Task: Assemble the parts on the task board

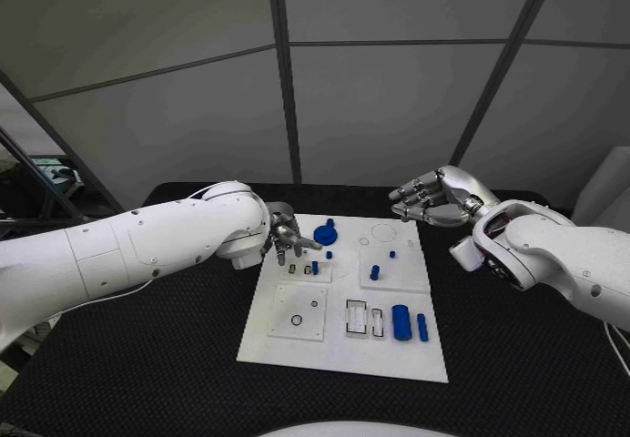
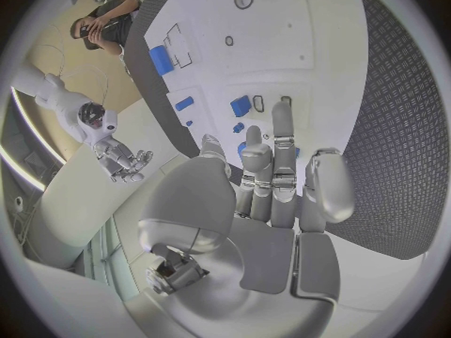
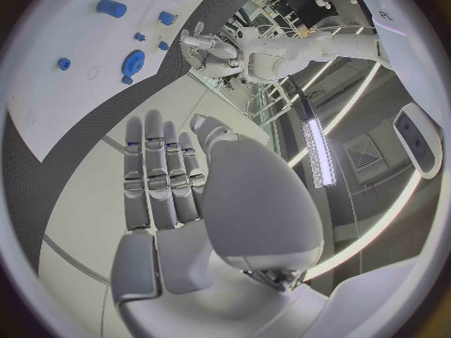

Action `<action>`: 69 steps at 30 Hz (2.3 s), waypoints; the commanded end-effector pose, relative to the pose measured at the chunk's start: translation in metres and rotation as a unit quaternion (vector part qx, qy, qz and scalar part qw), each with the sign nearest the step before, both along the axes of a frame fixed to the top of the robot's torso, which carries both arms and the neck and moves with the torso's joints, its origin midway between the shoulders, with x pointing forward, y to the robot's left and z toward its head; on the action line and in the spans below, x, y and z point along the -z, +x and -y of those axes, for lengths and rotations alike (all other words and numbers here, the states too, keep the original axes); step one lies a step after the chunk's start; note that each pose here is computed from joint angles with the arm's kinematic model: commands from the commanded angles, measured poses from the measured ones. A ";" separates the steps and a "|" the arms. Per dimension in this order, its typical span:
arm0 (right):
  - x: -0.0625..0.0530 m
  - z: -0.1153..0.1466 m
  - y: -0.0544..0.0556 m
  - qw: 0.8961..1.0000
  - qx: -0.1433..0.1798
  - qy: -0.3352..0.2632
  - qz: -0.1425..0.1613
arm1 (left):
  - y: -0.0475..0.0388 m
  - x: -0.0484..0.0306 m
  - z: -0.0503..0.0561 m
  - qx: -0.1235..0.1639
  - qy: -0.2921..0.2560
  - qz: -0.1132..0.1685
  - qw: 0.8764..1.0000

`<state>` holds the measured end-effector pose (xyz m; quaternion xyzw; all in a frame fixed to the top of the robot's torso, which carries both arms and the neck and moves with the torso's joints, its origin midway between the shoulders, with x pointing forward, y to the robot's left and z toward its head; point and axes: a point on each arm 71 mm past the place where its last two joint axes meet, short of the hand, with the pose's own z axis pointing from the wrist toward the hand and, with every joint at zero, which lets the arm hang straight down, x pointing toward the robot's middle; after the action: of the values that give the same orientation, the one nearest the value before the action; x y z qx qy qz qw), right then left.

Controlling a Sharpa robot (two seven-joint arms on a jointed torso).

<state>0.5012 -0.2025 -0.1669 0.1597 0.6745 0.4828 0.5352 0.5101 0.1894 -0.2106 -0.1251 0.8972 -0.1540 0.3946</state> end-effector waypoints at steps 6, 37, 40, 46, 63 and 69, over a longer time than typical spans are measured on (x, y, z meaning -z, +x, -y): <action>-0.001 0.001 0.003 1.000 0.001 0.011 -0.002 | 0.0022 0.0016 0.010 0.022 0.063 -0.014 0.998; 0.000 -0.003 0.008 1.000 0.007 0.011 -0.001 | 0.0100 0.0129 0.037 0.058 0.084 -0.051 0.993; 0.000 -0.003 0.008 1.000 0.008 0.010 -0.001 | 0.0099 0.0131 0.038 0.060 0.085 -0.053 0.993; 0.001 -0.004 0.009 1.000 0.009 0.010 -0.002 | 0.0101 0.0140 0.040 0.060 0.084 -0.059 0.993; 0.002 -0.005 0.010 1.000 0.009 0.008 -0.005 | 0.0116 0.0154 0.048 0.064 0.084 -0.064 0.992; 0.002 -0.006 0.011 1.000 0.009 0.008 -0.007 | 0.0118 0.0156 0.048 0.065 0.085 -0.064 0.992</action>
<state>0.5115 -0.1970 -0.1707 0.1719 0.6742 0.4811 0.5334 0.5221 0.1411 -0.2263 -0.0439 0.9344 -0.0998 0.3392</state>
